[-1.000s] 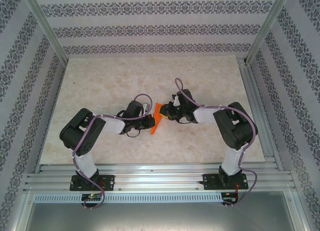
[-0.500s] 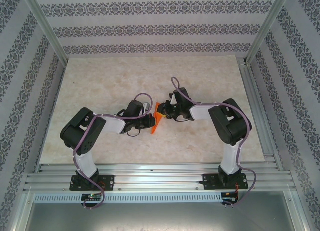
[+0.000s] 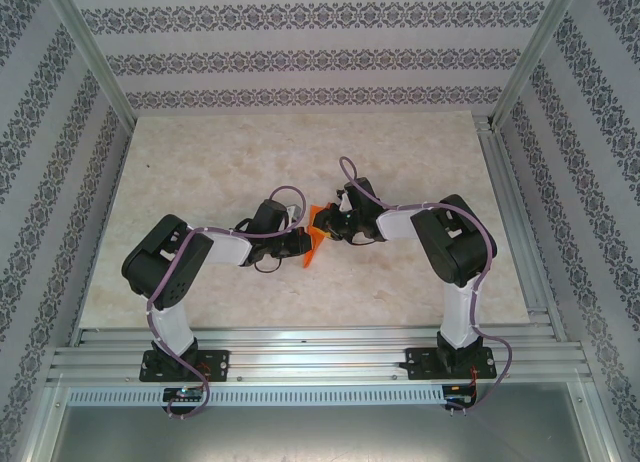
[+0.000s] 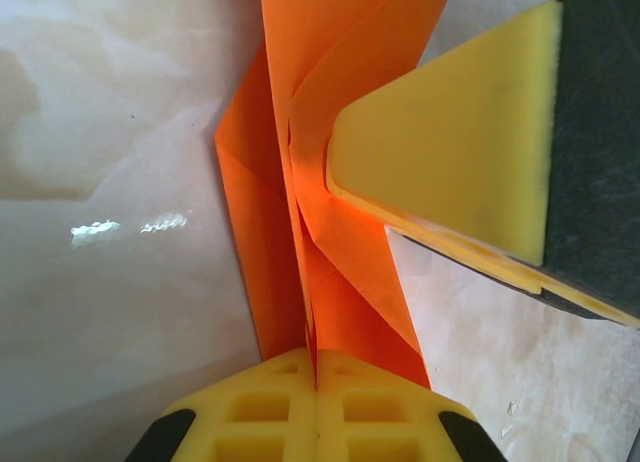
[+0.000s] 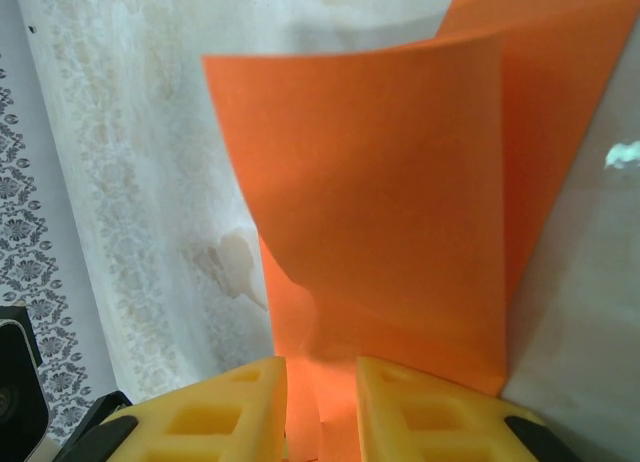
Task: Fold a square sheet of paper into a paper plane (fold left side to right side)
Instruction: Fold the wing for the fifth time at the center of the table.
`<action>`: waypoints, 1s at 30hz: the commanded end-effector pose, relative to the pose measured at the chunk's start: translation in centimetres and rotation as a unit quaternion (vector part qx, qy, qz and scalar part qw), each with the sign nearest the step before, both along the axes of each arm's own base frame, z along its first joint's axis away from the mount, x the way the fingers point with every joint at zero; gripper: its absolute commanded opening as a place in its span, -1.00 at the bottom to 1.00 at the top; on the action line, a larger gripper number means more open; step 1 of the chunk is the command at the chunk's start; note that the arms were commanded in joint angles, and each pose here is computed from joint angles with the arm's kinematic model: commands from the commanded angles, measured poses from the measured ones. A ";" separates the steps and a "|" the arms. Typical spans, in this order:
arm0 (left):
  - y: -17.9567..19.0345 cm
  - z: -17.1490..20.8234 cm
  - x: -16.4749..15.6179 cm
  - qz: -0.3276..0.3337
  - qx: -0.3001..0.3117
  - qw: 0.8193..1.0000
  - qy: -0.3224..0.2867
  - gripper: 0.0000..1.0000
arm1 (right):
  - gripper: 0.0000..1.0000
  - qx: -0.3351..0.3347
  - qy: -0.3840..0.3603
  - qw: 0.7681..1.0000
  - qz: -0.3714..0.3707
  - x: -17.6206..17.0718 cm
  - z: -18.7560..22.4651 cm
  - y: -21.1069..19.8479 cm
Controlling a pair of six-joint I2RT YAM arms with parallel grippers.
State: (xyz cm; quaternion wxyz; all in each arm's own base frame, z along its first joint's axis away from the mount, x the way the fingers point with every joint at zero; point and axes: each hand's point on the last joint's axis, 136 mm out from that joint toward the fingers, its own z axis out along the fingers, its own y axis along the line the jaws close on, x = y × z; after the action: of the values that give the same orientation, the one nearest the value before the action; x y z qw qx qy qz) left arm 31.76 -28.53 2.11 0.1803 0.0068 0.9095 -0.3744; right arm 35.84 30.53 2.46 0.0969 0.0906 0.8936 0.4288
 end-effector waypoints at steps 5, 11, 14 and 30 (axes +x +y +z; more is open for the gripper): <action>1.2 -1.4 -0.1 0.017 0.009 0.999 0.027 -0.84 | -0.49 -0.038 0.012 0.999 -0.003 -0.5 -2.3 -0.3; 4.2 1.0 -0.3 0.040 -0.001 0.999 0.011 -0.12 | -0.48 -0.090 0.026 0.996 -0.003 -1.1 -3.8 -1.8; 5.0 2.7 -0.9 0.035 0.010 0.999 -0.007 -0.11 | -0.47 -0.092 0.025 0.995 -0.003 -1.0 -3.8 -1.8; -1.3 4.4 -1.9 -0.053 -0.035 0.998 -0.022 -0.17 | -0.46 -0.087 0.023 0.996 -0.003 -0.8 -3.6 -1.4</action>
State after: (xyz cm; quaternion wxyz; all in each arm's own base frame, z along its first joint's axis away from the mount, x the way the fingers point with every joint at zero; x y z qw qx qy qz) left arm 29.47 -28.94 6.26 0.1721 0.0391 0.8939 -0.4120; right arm 35.86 30.49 2.18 0.0977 0.0805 0.9070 0.4017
